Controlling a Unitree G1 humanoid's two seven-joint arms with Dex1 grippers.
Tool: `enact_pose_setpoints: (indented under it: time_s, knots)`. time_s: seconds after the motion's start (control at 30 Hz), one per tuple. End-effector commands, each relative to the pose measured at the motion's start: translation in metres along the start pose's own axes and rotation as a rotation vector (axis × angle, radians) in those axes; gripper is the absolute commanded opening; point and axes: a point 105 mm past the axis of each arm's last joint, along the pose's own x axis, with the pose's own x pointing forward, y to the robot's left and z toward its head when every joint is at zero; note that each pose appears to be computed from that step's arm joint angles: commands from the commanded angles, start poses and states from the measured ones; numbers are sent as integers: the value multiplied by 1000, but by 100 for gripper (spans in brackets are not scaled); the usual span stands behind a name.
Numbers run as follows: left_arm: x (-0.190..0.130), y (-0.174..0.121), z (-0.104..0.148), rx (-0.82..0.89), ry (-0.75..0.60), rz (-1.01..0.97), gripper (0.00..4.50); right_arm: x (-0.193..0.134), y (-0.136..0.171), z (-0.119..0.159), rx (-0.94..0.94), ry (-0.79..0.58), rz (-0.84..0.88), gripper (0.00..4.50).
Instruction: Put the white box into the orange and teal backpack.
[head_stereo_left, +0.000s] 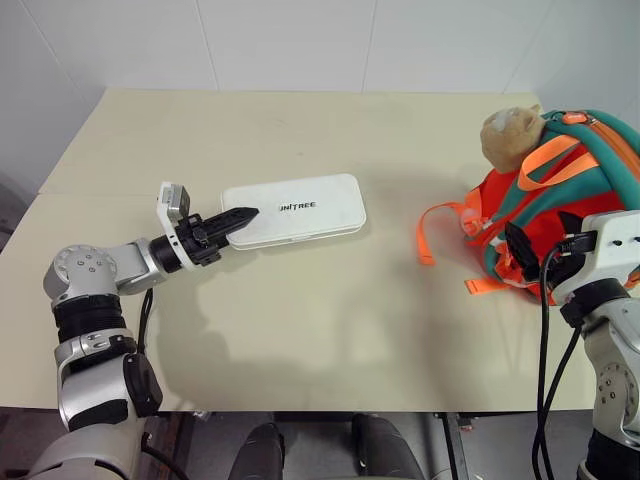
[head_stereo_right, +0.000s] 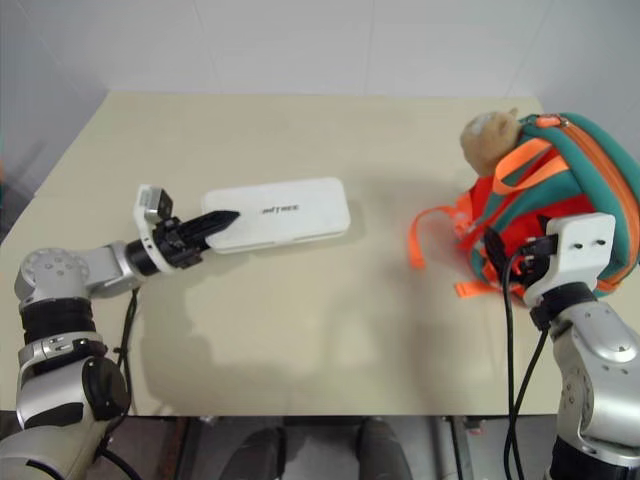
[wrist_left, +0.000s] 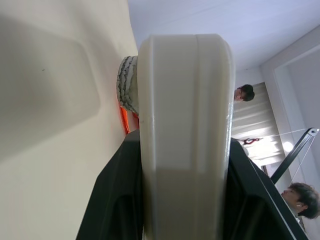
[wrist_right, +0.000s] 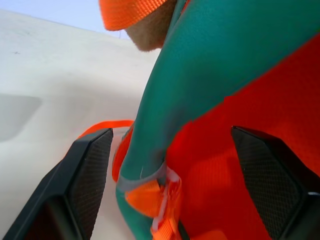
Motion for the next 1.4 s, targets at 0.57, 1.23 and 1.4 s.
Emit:
enact_pose_setpoints:
  time_s: [0.57,1.23,1.4]
  knots:
    - [-4,-18,6,72,-13,-32,138,64,-20,3,4,-70,-208,412]
    - [-19,-20,3,101,-49,-2,138,77,38,33,93,-124,126,51]
    - [-27,-20,12,121,-92,23,138,69,58,44,111,-141,259,51]
